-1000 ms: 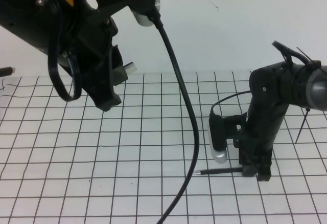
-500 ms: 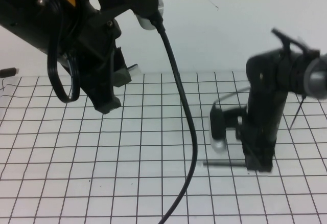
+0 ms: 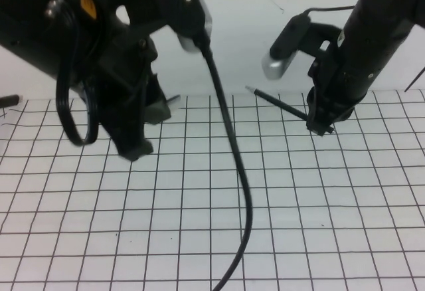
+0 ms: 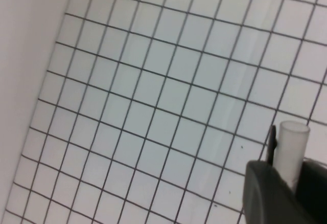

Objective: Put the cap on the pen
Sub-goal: Put the cap on the pen

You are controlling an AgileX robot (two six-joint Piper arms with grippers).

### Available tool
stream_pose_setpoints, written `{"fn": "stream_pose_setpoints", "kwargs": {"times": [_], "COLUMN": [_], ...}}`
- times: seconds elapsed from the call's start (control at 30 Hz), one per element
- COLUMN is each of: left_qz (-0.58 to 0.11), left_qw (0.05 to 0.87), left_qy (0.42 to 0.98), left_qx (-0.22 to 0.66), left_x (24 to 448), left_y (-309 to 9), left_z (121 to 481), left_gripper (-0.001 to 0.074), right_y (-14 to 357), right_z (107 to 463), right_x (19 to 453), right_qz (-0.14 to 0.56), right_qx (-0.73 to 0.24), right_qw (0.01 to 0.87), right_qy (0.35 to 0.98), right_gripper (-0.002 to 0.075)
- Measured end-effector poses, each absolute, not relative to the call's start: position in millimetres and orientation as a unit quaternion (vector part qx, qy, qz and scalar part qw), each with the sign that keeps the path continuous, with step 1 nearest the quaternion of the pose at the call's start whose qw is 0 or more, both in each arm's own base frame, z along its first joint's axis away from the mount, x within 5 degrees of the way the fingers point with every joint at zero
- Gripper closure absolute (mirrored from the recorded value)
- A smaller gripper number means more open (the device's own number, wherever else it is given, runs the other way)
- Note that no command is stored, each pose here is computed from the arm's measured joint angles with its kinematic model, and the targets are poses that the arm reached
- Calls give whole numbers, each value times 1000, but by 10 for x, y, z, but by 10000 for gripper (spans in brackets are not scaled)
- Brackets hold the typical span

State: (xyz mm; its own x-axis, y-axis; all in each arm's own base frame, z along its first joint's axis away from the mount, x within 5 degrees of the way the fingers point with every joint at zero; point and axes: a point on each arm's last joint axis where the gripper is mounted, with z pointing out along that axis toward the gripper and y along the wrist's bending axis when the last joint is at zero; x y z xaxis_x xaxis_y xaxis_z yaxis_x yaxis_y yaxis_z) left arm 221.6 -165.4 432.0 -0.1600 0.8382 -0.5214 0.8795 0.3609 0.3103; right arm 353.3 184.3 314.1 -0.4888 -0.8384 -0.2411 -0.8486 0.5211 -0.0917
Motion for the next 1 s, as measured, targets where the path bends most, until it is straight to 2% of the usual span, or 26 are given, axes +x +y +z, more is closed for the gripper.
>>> {"fn": "stream_pose_setpoints", "kwargs": {"times": [0.13, 0.4, 0.63, 0.77, 1.0], "left_qz": [-23, -19, -48, -67, -61], "left_qw": [309, 332, 356, 358, 360], "left_qy": [746, 737, 731, 729, 734], "left_qx": [589, 588, 580, 580, 573], "left_x": [2155, 1873, 1578, 1490, 1545], "left_y": [-1610, -1407, -1259, -1237, -1256], "left_z": [4247, 4347, 4417, 4285, 3830], "left_gripper": [659, 659, 659, 659, 659], "right_y": [1793, 1641, 1506, 1448, 1336], "right_z": [3264, 3280, 3224, 3281, 3479], "right_x": [3451, 3060, 2646, 2430, 2039], "right_qz": [33, 54, 90, 115, 159], "right_qx": [-401, -400, -396, -393, -408], "right_qw": [139, 115, 88, 92, 127], "right_qy": [905, 908, 910, 908, 890], "right_gripper": [729, 729, 729, 729, 729]}}
